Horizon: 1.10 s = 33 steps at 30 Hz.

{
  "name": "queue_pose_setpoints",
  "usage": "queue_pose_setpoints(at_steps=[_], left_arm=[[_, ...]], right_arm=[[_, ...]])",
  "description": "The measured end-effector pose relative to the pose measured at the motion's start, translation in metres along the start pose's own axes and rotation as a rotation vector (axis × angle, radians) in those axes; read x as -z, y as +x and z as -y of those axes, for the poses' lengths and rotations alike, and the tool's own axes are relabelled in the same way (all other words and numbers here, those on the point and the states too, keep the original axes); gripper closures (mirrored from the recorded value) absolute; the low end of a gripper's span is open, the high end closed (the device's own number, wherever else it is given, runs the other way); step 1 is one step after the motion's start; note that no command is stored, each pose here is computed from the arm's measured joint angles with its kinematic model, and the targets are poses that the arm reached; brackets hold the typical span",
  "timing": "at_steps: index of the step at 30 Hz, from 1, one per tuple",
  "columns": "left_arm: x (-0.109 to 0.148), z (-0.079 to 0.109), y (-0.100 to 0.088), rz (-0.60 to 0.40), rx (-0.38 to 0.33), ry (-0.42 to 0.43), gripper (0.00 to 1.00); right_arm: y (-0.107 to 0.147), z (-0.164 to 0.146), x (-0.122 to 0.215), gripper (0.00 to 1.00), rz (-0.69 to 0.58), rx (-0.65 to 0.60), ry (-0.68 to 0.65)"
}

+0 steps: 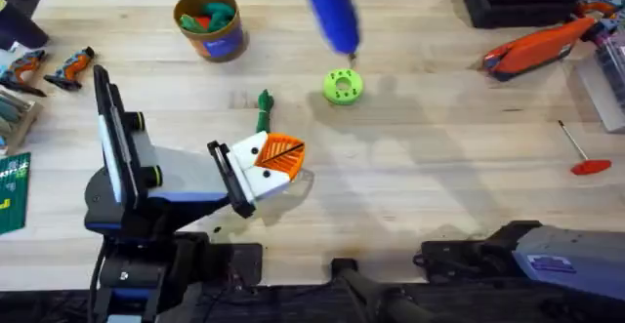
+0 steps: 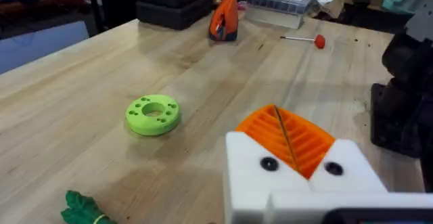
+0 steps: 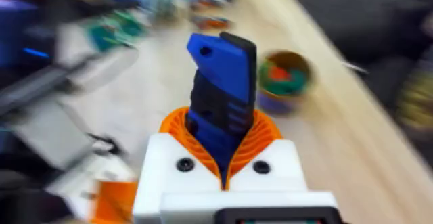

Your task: Pick up the gripper from the table and insert it into the empty holder that is missing its gripper. Then pick up a screw, insert it into the mounting hole, and use the screwdriver to tighten it. Finally, clean up the table by picking up the vegetable and placing it into the bucket.

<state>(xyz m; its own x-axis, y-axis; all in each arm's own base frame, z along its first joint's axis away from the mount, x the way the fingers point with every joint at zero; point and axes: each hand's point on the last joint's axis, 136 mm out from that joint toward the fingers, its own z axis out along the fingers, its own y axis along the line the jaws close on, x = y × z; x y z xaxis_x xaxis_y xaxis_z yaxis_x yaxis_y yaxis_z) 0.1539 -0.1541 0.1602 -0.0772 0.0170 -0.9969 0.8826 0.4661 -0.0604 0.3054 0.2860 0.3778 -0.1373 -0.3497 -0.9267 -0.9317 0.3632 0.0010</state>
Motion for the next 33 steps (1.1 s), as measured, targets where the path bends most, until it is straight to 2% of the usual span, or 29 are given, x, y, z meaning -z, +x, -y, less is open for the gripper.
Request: queue_pose_setpoints(at_steps=[2,5,9,12,17,22,26,29,30,33], left_arm=[[0.000,0.000,0.000,0.000,-0.001,0.000,0.985],[0.000,0.000,0.000,0.000,-0.014,0.000,0.985],[0.000,0.000,0.000,0.000,-0.028,0.000,0.985],[0.000,0.000,0.000,0.000,-0.034,0.000,0.985],[0.000,0.000,0.000,0.000,-0.041,0.000,0.985],[0.000,0.000,0.000,0.000,-0.042,0.000,0.985],[0.000,0.000,0.000,0.000,-0.042,0.000,0.985],[0.000,0.000,0.000,0.000,-0.042,0.000,0.985],[0.000,0.000,0.000,0.000,-0.042,0.000,0.985],[0.000,0.000,0.000,0.000,-0.042,0.000,0.985]], right_arm=[[0.020,0.016,0.009,0.976,-0.092,0.050,0.082],[0.070,0.036,0.024,0.976,-0.309,0.130,0.155],[0.133,0.057,0.041,0.976,-0.598,0.219,0.178],[0.171,0.081,0.044,0.976,-0.760,0.250,0.192],[0.249,0.112,0.046,0.976,-0.957,0.244,0.138],[0.329,0.132,0.049,0.976,-1.095,0.225,0.091],[0.366,0.136,0.055,0.976,-1.149,0.229,0.057],[0.378,0.138,0.056,0.971,-1.162,0.237,0.049],[0.380,0.137,0.056,0.903,-1.164,0.235,0.046],[0.380,0.139,0.056,0.468,-1.165,0.253,0.045]])
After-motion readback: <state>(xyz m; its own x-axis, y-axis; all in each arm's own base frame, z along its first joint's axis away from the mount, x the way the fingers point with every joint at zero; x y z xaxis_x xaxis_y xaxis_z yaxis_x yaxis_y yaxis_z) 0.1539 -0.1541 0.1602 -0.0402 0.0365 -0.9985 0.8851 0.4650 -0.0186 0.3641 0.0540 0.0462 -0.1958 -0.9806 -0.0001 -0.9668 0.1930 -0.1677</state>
